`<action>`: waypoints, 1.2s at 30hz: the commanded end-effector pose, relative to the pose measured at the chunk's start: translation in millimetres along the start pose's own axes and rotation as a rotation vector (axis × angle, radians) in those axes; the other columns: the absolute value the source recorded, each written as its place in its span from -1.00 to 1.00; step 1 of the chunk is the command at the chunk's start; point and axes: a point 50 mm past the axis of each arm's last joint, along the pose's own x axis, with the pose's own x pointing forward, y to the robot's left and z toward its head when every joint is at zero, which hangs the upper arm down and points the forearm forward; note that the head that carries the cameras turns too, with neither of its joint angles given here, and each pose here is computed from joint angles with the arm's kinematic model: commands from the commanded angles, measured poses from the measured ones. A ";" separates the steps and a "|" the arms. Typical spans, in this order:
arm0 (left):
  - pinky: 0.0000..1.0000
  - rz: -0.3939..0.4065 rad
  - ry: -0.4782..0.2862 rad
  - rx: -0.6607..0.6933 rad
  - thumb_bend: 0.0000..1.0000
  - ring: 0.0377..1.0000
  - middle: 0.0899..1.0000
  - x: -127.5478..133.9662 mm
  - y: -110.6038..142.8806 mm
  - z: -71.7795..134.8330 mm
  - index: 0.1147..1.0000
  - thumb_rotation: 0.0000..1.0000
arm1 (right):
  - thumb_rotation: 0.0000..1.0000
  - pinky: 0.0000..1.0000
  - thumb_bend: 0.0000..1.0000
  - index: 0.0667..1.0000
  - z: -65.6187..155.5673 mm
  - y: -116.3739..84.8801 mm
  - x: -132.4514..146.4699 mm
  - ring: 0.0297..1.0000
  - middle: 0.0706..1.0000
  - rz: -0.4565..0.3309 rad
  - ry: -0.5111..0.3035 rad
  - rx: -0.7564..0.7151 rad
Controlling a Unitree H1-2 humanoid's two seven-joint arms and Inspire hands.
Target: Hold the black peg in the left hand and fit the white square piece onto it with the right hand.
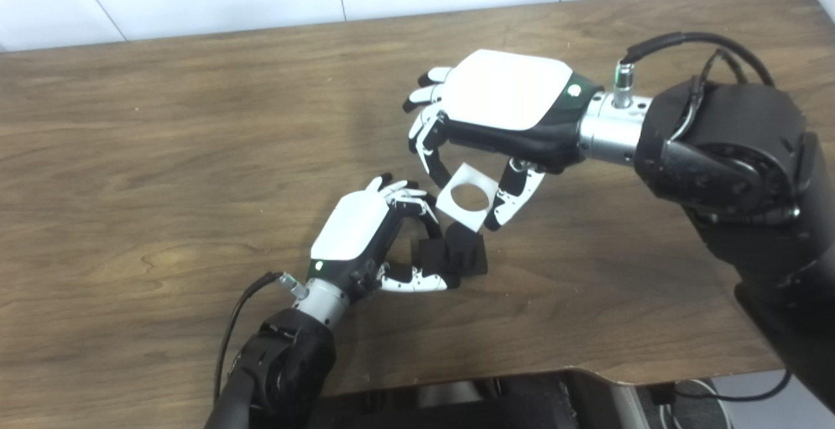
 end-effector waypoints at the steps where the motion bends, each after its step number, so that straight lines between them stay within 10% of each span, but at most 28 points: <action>1: 1.00 -0.094 0.047 -0.016 0.04 0.73 0.53 -4.4 -12.9 -7.3 -0.16 -0.90 | -0.73 0.90 0.05 -0.11 1.9 -11.3 -0.6 0.82 0.52 -0.072 -0.009 -0.038; 36: 1.00 -0.094 0.049 -0.017 0.04 0.74 0.53 -3.9 -13.7 -5.5 -0.16 -0.90 | -0.73 0.91 0.05 -0.11 1.9 18.1 7.7 0.84 0.53 -0.037 -0.018 0.024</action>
